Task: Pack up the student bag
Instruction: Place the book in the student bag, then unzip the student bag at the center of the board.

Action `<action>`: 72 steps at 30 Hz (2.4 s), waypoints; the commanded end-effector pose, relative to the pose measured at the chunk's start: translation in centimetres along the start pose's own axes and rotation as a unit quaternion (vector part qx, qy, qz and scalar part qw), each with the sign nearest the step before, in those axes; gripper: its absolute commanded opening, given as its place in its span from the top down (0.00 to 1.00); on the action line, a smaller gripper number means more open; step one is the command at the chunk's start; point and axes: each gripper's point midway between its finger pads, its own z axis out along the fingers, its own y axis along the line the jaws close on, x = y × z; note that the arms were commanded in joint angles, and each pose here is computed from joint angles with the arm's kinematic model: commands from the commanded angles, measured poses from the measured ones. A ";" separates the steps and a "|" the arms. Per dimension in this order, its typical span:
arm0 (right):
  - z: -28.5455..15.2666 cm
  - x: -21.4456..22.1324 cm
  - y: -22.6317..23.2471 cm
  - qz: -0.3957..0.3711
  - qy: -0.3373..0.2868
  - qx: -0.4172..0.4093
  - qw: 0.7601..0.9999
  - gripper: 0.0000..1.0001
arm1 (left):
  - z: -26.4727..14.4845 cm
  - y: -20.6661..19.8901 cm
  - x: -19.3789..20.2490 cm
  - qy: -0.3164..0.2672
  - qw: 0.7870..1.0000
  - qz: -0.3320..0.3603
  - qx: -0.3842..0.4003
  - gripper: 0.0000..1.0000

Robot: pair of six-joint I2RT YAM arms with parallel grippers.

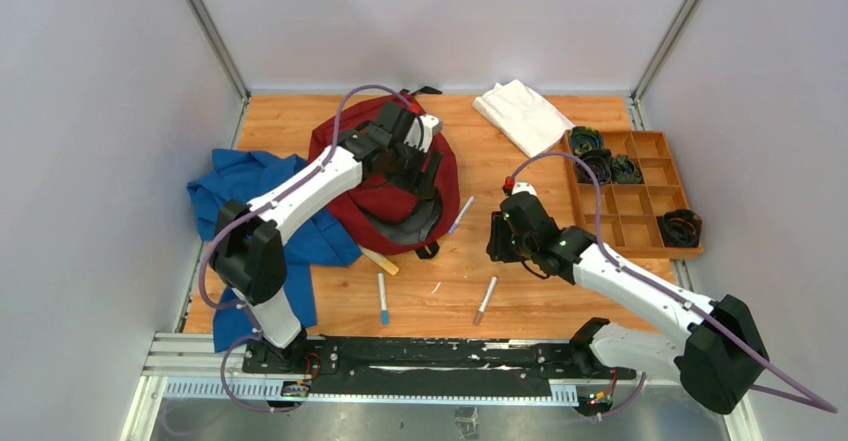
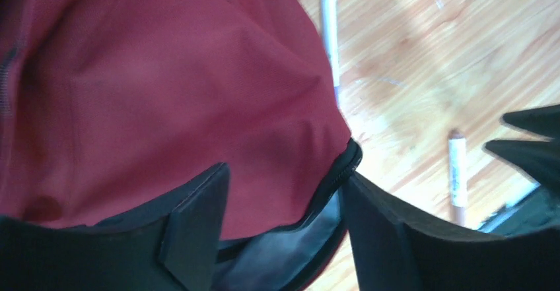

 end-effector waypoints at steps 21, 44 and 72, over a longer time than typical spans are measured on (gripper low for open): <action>0.0 -4.4 2.9 -0.042 -0.016 -0.037 0.998 0.59 | -6.1 18.6 6.4 -0.136 0.844 -0.431 -0.288 0.57; 0.3 -3.2 2.8 -0.032 0.005 -0.035 0.999 0.59 | -1.2 23.4 8.3 -0.093 0.825 -0.433 -0.350 0.70; 1.0 -4.6 7.2 -0.014 0.009 -0.121 0.993 0.59 | -5.8 13.5 9.0 -0.121 0.915 -0.341 -0.178 1.00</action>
